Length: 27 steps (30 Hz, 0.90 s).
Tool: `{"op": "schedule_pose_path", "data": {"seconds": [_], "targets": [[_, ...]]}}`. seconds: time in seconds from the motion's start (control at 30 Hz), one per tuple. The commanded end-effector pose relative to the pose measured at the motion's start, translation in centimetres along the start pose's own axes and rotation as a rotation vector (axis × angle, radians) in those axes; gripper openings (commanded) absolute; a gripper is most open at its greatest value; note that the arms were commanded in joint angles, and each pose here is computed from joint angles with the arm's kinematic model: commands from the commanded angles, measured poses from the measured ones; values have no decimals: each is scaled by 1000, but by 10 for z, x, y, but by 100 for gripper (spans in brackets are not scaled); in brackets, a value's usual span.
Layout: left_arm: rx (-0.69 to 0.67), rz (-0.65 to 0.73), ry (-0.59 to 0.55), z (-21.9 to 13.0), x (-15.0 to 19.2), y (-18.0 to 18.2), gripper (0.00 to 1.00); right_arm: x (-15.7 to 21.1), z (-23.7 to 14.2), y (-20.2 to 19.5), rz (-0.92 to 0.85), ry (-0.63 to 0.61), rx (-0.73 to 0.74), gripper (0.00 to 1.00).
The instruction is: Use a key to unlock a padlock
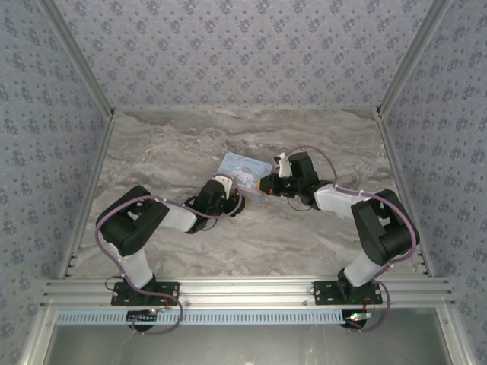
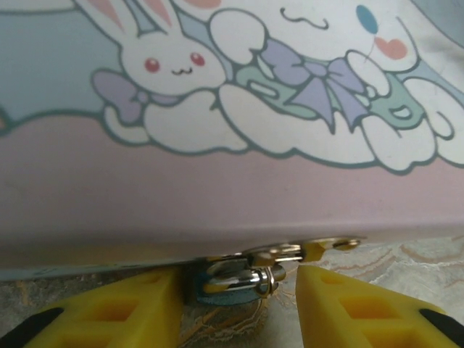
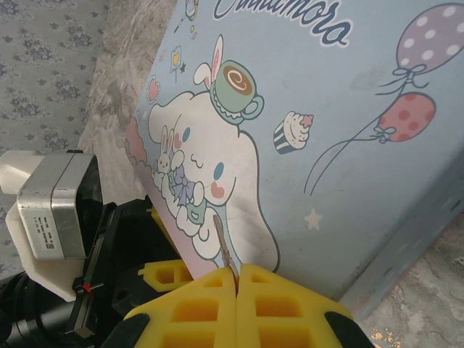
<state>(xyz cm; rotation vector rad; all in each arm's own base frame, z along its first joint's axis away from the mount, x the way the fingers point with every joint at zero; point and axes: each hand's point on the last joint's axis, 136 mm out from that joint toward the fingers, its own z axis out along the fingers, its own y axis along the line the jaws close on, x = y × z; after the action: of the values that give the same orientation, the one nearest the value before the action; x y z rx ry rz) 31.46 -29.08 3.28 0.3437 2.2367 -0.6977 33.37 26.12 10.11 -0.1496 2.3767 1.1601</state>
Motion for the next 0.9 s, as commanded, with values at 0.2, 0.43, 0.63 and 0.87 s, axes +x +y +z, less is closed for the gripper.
{"op": "schedule_pose_path", "data": {"seconds": [0.2, 0.43, 0.63, 0.87], "targets": [[-20, 7, 41, 10, 9, -1, 35, 17, 2, -18, 28, 59, 51, 0], [-5, 5, 42, 10, 6, -5, 26, 10, 0, -12, 4, 35, 36, 0], [8, -16, 36, 5, 0, -10, 26, -7, -11, 2, -39, -20, 10, 0], [34, -106, 17, -7, -12, -21, 25, -17, -41, 15, -134, -89, 20, 0]]}}
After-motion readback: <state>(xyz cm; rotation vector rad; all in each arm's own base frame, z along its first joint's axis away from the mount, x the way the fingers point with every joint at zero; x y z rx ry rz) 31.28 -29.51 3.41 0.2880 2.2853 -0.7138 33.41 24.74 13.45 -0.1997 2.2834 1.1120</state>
